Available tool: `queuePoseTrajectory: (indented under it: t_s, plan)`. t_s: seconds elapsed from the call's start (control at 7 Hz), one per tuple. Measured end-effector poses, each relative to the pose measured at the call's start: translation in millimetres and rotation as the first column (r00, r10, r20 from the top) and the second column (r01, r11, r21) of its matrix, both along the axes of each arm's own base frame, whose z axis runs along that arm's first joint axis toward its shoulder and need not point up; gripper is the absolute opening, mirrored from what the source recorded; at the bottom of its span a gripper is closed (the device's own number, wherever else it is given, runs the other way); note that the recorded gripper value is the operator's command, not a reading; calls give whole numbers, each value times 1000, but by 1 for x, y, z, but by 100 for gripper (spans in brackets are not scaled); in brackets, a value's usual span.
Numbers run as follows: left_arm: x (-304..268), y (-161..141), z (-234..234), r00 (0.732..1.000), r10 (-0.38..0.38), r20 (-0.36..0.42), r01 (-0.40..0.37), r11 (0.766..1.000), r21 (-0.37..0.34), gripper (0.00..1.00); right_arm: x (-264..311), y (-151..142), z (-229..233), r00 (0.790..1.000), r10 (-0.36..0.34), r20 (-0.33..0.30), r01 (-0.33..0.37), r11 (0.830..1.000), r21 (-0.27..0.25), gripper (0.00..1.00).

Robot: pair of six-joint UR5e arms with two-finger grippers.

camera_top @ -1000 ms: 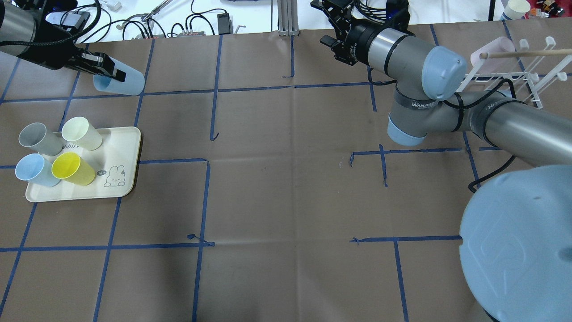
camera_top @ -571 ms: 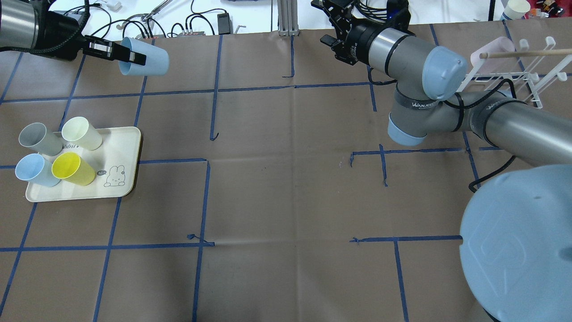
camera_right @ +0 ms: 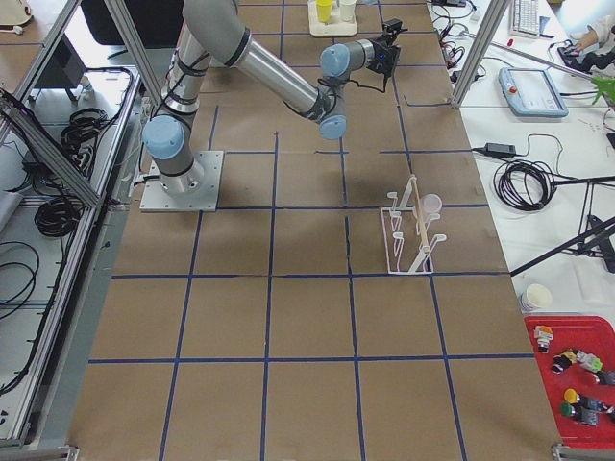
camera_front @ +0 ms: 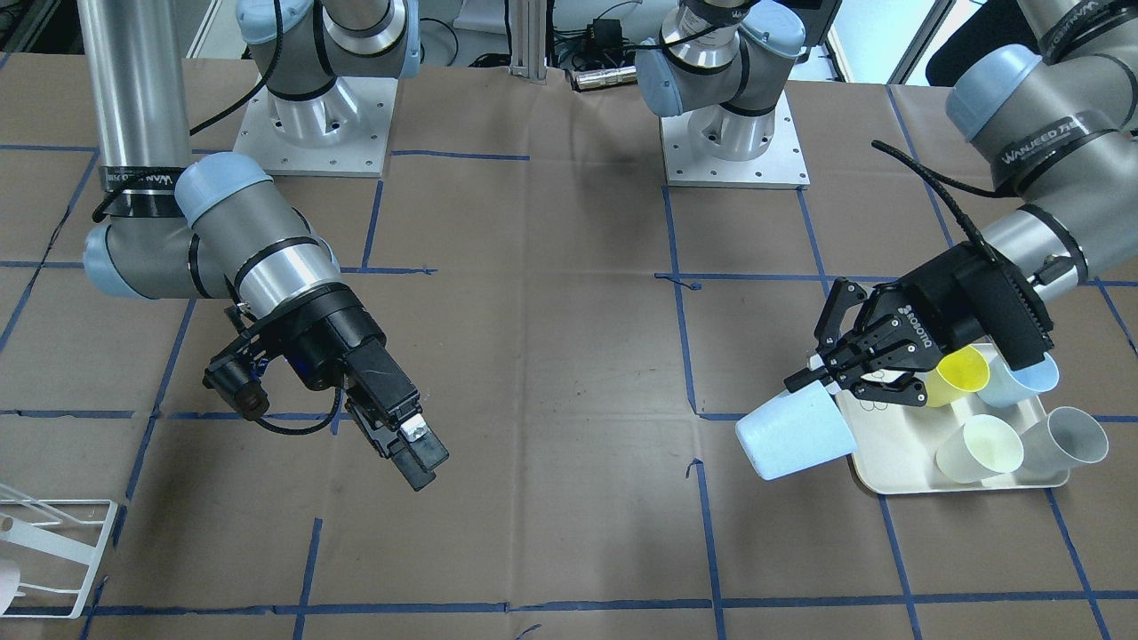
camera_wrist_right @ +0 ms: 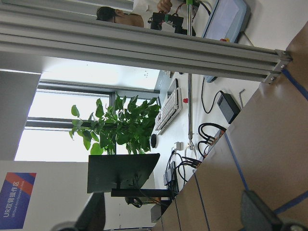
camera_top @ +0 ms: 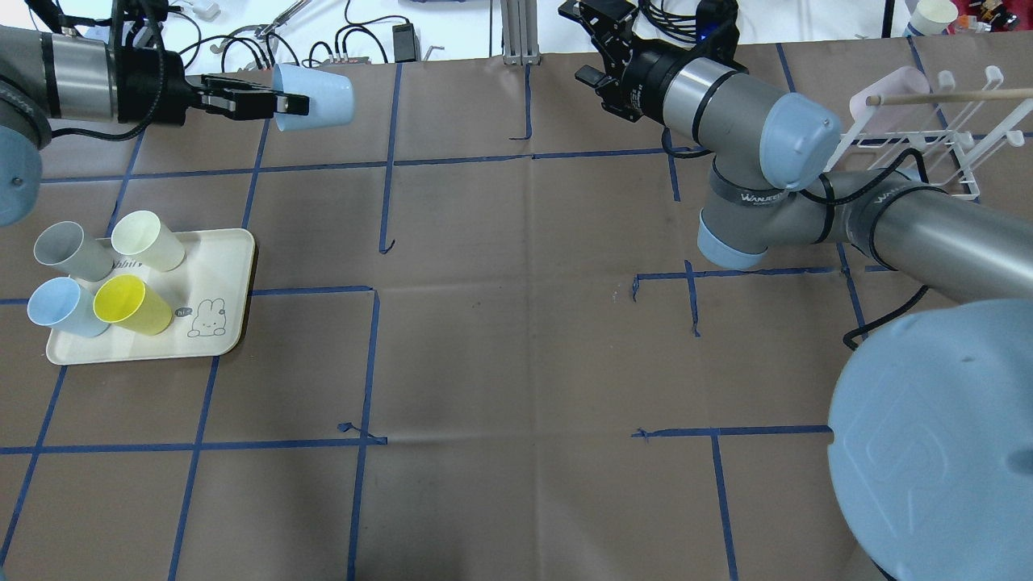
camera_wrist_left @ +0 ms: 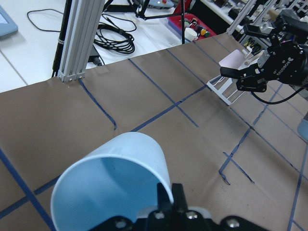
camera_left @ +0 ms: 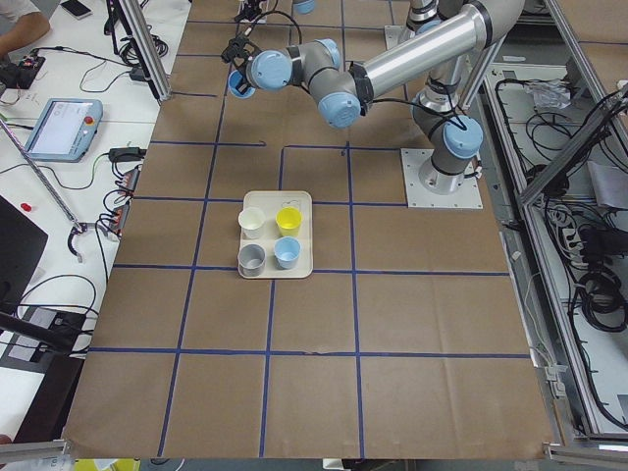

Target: Transfer IKEA cup to right arm and place on rack

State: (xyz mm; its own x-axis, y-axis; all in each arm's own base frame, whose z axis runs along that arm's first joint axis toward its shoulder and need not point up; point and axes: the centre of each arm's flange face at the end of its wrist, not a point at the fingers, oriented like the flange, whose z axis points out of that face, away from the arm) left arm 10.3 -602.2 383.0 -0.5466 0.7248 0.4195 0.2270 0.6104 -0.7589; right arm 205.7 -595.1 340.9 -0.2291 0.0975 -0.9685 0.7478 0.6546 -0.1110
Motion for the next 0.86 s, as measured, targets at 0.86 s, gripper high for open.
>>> queuePoseTrajectory:
  t_s: [0.86]
  plan:
    - [-80, -25, -37, 992, -86, -91, 67, 977, -201, 0, 43, 18, 1, 998, -50, 28, 50, 998, -26, 99]
